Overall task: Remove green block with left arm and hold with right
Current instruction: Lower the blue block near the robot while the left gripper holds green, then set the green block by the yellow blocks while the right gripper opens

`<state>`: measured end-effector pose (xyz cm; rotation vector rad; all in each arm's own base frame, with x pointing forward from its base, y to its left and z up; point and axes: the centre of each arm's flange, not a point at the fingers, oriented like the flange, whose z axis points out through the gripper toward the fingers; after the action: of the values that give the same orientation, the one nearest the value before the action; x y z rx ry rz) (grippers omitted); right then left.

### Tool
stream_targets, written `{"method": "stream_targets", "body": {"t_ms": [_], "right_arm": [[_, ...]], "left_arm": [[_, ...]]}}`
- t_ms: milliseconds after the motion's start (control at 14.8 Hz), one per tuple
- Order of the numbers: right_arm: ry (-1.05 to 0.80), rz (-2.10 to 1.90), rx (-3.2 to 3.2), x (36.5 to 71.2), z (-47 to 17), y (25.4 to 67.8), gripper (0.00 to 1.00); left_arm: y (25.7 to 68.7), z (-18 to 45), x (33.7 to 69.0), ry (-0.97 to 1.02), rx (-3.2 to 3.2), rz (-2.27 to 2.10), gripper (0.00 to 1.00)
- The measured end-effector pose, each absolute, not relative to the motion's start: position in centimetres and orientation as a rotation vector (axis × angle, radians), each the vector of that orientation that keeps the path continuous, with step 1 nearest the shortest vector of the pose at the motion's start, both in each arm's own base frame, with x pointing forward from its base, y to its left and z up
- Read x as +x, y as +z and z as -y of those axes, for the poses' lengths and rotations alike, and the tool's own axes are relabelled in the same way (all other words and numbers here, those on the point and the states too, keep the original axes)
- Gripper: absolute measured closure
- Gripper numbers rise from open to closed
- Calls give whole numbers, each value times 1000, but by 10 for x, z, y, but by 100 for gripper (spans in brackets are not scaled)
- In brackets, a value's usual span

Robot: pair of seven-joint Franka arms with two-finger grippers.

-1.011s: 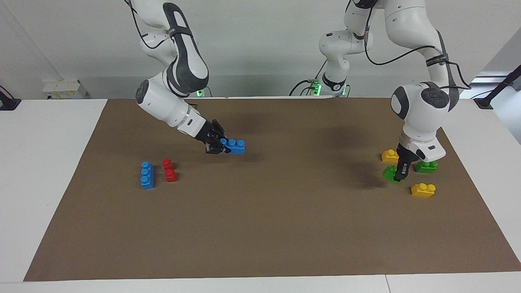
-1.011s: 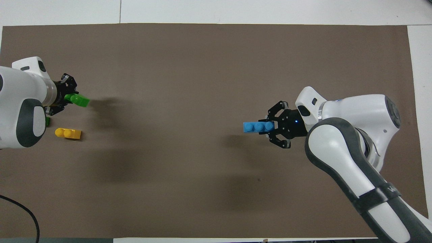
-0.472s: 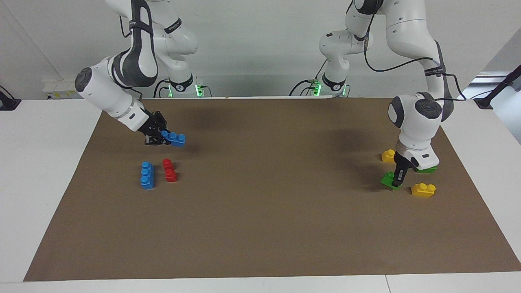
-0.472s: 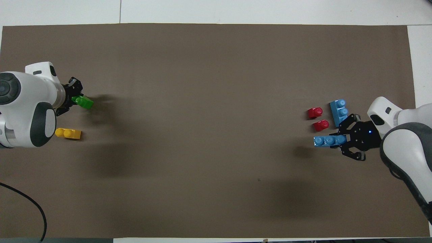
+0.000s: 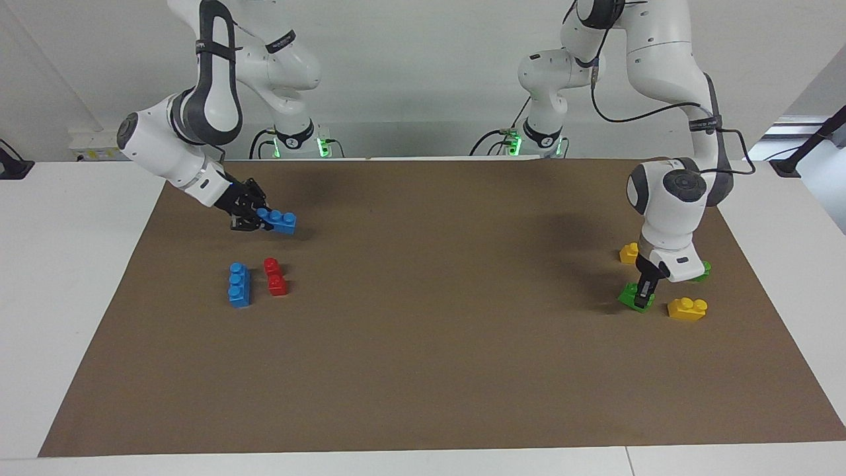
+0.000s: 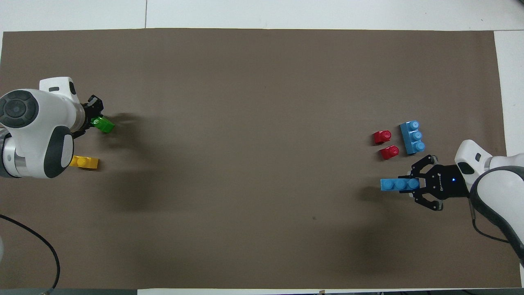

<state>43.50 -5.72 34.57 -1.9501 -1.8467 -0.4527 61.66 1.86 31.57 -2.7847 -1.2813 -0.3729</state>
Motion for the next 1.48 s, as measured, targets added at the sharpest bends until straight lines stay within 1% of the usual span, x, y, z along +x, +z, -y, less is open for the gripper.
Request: {"method": "stream_targets", "body": {"t_ms": [135,202,270,404,472,539,606,809,1078,1280,1482], "right_arm": [[-539,1833,-1925,416,76,337,65],[-584,1829,-1915,405,93,331,65],[-619,1816,-1907,393,111,325,65],[-672,1759,-1883,371,140,314,65],[-690,1745,-1868,365,147,309,65],[-697,1738,-1863,364,149,306,65],[-696,1736,-1859,364,149,304,65],[-683,1745,-1832,366,143,296,65],[-684,1778,-1740,369,145,255,65],[-699,1786,-1725,379,150,252,65],[-722,1768,-1714,381,149,248,65]], "left_arm": [[316,-19,617,-372,-2796,1250,65],[315,-19,617,-371,-2800,1239,60],[315,-19,617,-371,-2802,1233,47],[316,-19,617,-374,-2804,1228,26],[317,-19,618,-377,-2804,1228,16],[319,-20,619,-382,-2803,1230,3],[323,-21,620,-388,-2802,1232,0],[341,-21,623,-388,-2792,1230,0],[370,-11,625,-318,-2766,1210,0],[395,8,628,-259,-2761,1167,0],[415,19,627,-212,-2767,1095,0]]}}
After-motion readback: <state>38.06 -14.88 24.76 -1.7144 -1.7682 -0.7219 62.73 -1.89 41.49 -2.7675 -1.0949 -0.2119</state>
